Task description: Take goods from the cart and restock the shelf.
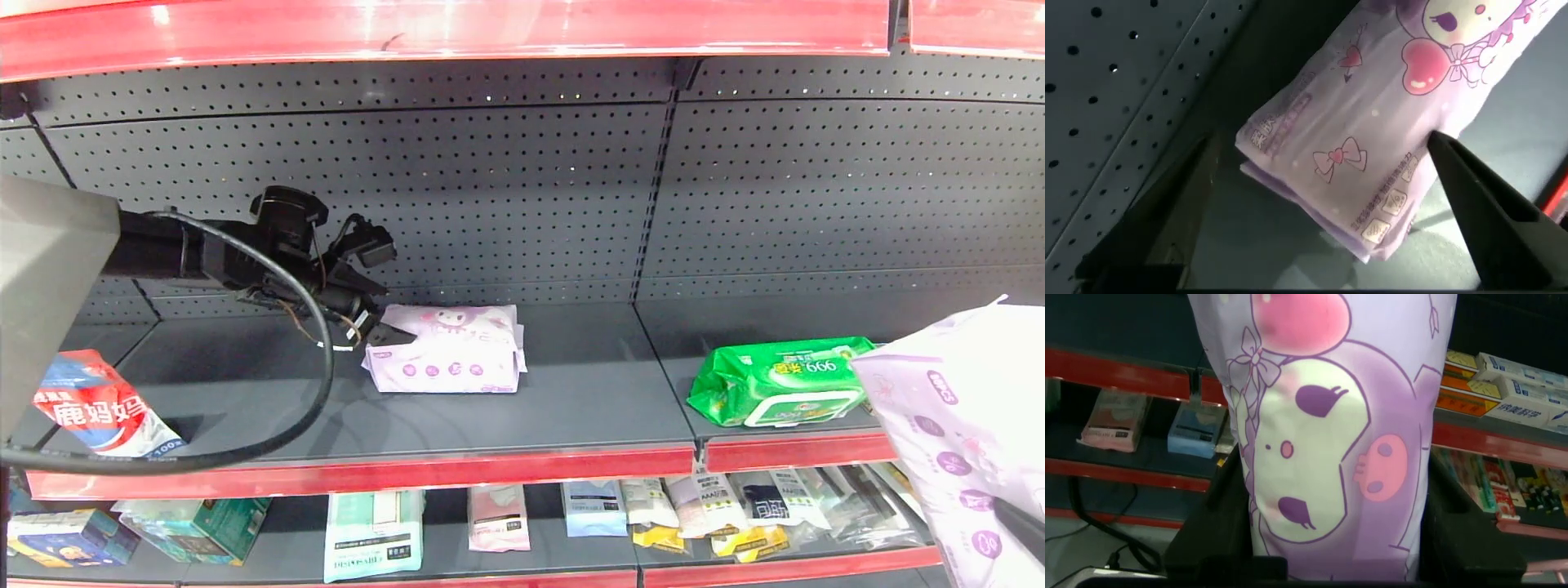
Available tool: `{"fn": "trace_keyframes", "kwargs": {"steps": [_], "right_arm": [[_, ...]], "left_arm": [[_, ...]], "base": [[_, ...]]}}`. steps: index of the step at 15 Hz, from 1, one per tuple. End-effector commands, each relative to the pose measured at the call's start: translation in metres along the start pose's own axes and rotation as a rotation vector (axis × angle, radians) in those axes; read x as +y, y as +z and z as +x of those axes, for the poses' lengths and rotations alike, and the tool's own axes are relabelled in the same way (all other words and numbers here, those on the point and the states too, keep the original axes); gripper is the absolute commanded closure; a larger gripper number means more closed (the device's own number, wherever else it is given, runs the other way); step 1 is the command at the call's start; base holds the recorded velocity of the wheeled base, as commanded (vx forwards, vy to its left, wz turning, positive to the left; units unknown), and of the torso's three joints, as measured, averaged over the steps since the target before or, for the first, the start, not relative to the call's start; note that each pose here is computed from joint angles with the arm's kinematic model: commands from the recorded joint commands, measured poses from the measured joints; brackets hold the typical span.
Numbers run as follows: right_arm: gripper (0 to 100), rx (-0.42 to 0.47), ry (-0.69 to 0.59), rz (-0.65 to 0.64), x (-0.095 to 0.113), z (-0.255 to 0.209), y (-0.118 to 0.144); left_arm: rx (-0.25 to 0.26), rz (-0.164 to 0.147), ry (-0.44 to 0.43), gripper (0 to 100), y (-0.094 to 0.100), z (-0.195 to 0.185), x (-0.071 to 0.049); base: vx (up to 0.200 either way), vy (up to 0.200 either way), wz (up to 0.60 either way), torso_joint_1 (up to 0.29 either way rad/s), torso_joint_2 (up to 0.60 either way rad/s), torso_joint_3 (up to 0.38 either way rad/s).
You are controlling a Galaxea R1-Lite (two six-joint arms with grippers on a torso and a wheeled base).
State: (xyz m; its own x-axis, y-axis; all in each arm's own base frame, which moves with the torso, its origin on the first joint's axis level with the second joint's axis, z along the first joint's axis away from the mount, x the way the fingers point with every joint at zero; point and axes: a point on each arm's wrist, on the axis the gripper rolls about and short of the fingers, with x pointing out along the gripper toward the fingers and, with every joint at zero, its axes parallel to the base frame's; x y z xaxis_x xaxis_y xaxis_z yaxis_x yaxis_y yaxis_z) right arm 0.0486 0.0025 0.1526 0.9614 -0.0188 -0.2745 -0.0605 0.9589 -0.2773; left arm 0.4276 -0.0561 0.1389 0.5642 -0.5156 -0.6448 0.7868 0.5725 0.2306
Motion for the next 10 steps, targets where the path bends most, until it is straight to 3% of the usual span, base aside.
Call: {"fn": "trace_keyframes", "kwargs": {"steps": [1, 10], "right_arm": [[100, -0.004, -0.002, -0.004, 0.0, -0.001, 0.0], [100, -0.001, 0.001, -0.008, 0.0, 0.0, 0.001]], "left_arm": [[0.005, 0.0, -0.012, 0, -0.001, 0.009, 0.0], [0.037, -0.006, -0.055, 0, 0.01, 0.019, 0.007]], "base": [[0.0, 0.0, 0.0, 0.0, 0.0, 0.0], [0.0, 0.0, 0.0, 0.0, 0.0, 0.0]]}}
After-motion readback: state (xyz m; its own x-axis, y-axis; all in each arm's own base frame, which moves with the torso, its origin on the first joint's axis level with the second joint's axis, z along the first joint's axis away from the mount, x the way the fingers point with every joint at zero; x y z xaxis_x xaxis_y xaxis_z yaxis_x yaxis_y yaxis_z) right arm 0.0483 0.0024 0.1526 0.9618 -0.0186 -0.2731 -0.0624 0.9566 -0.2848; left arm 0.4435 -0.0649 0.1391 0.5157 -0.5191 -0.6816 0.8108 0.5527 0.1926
